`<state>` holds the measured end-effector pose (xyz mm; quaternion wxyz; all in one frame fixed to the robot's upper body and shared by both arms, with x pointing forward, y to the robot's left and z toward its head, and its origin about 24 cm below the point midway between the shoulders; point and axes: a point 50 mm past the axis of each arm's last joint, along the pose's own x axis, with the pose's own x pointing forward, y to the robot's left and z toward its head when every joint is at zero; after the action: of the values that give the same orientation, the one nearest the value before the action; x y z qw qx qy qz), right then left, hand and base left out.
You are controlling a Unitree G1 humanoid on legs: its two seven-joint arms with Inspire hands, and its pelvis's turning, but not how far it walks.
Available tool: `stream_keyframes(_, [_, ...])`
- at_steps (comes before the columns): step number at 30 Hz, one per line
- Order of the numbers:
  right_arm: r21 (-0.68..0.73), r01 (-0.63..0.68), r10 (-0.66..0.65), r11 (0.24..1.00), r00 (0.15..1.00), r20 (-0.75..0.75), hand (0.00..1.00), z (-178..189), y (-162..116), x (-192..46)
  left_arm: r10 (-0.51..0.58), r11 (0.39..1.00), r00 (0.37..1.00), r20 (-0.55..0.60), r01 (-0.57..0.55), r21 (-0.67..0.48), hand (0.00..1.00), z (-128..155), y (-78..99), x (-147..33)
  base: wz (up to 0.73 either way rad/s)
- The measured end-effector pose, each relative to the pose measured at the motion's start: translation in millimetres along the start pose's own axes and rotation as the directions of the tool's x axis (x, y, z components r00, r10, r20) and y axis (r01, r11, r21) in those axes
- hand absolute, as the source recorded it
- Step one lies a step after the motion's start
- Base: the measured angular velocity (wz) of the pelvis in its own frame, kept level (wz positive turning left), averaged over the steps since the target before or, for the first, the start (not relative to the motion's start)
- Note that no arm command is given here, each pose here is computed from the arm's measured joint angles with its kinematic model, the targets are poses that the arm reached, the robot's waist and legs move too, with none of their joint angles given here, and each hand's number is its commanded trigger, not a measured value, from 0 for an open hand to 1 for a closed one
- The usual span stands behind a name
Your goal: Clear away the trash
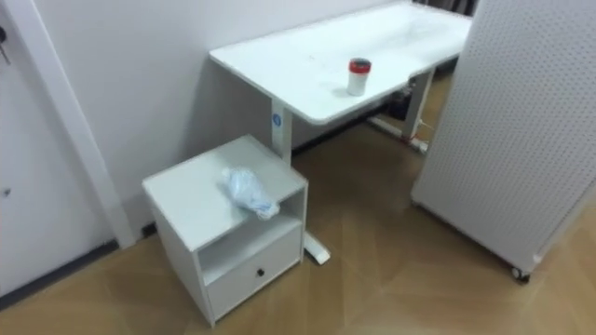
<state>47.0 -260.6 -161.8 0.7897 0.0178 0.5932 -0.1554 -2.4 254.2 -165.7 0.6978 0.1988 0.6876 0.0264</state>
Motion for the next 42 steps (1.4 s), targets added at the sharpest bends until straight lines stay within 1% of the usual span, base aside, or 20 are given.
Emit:
stream_keyframes(3, [0.011,0.003,-0.003,1.000,1.000,0.003,1.00,0.9,-1.1,0.0,-0.007,1.000,1.000,-0.008,0.007,0.015,0.00,-2.6,-2.2,-0.3,0.21])
stream_keyframes(6, [0.012,0.030,-0.029,0.999,0.999,-0.020,1.00,-3.6,-8.4,-1.2,-0.015,0.999,1.000,0.000,0.015,0.036,0.00,-5.3,-4.9,-1.0,0.16])
stream_keyframes(10, [-0.021,0.061,-0.062,0.998,0.997,-0.053,1.00,-12.2,-16.8,-3.5,-0.025,0.999,0.999,-0.045,0.026,0.025,0.00,-24.4,-8.0,-3.0,-0.28])
stream_keyframes(11, [-0.032,0.068,-0.069,0.997,0.997,-0.041,1.00,-10.2,-17.5,-3.7,-0.029,0.999,0.999,-0.046,0.031,0.023,0.00,-25.5,-9.2,-3.2,-0.36])
stream_keyframes(15, [-0.059,0.091,-0.092,0.994,0.995,-0.023,1.00,-6.6,-19.0,-4.1,-0.030,0.999,0.999,0.019,0.029,0.023,0.00,-16.3,-8.3,-2.7,-0.43])
stream_keyframes(17, [-0.059,0.098,-0.100,0.993,0.995,-0.019,1.00,-6.3,-19.7,-4.5,-0.017,1.000,0.996,0.084,0.015,0.017,0.00,3.4,-3.3,-1.2,-0.05])
stream_keyframes(18, [-0.061,0.100,-0.101,0.993,0.995,-0.018,1.00,-5.5,-19.4,-4.3,-0.011,1.000,0.994,0.105,0.010,0.012,0.00,8.8,-1.9,-1.2,-0.05])
stream_keyframes(20, [-0.061,0.104,-0.104,0.993,0.995,0.000,1.00,0.2,-18.0,-3.8,0.003,1.000,0.987,0.160,0.001,-0.026,0.00,23.3,1.6,-1.2,-0.23])
stream_keyframes(22, [-0.060,0.107,-0.106,0.992,0.994,0.021,1.00,6.4,-16.7,-3.1,0.015,0.999,0.982,0.189,-0.007,-0.046,0.00,29.8,3.6,-1.7,-0.10])
stream_keyframes(24, [-0.059,0.106,-0.104,0.993,0.994,0.040,1.00,11.6,-14.3,-2.3,0.032,0.999,0.978,0.206,-0.024,-0.042,0.00,36.5,5.8,-1.8,0.02])
stream_keyframes(29, [-0.054,0.072,-0.061,0.996,0.982,0.176,1.00,41.5,-1.0,-2.0,0.118,0.993,0.947,0.300,-0.107,-0.053,0.00,66.0,16.6,-5.1,0.07])
stream_keyframes(33, [-0.050,0.048,-0.037,0.998,0.978,0.206,1.00,42.7,4.0,-2.3,0.145,0.989,0.924,0.355,-0.126,-0.077,0.00,78.4,19.9,-8.3,0.38])
stream_keyframes(34, [-0.053,0.042,-0.030,0.998,0.977,0.212,1.00,41.4,6.7,-2.3,0.157,0.987,0.913,0.377,-0.134,-0.086,0.00,85.7,20.7,-10.0,0.63])
stream_keyframes(35, [-0.049,0.037,-0.025,0.998,0.977,0.212,1.00,39.7,8.8,-2.0,0.172,0.985,0.897,0.408,-0.144,-0.099,0.00,98.0,20.9,-12.6,0.55])
stream_keyframes(36, [-0.052,0.033,-0.021,0.998,0.976,0.215,1.00,41.6,10.9,-1.3,0.181,0.983,0.884,0.430,-0.151,-0.104,0.00,104.4,22.5,-14.5,0.19])
stream_keyframes(38, [-0.106,0.015,0.012,0.994,0.968,0.250,1.00,57.0,21.3,0.4,0.212,0.977,0.831,0.515,-0.168,-0.131,0.00,128.1,28.5,-22.1,-0.03])
stream_keyframes(39, [-0.115,0.011,0.019,0.993,0.966,0.256,1.00,59.8,23.6,0.6,0.222,0.975,0.814,0.537,-0.175,-0.139,0.00,135.0,30.3,-24.5,0.43])
stream_keyframes(40, [-0.121,0.011,0.023,0.993,0.962,0.271,1.00,65.4,25.7,0.9,0.234,0.972,0.770,0.594,-0.185,-0.143,0.00,155.3,32.9,-31.5,0.84])
stream_keyframes(41, [-0.106,0.014,0.015,0.994,0.964,0.267,1.00,66.3,24.9,1.6,0.243,0.969,0.699,0.673,-0.202,-0.140,0.00,185.7,36.9,-44.8,0.68])
stream_keyframes(42, [-0.105,0.011,0.017,0.994,0.966,0.258,1.00,67.9,26.3,2.4,0.249,0.967,0.669,0.700,-0.212,-0.142,0.00,194.6,36.9,-50.3,0.10])
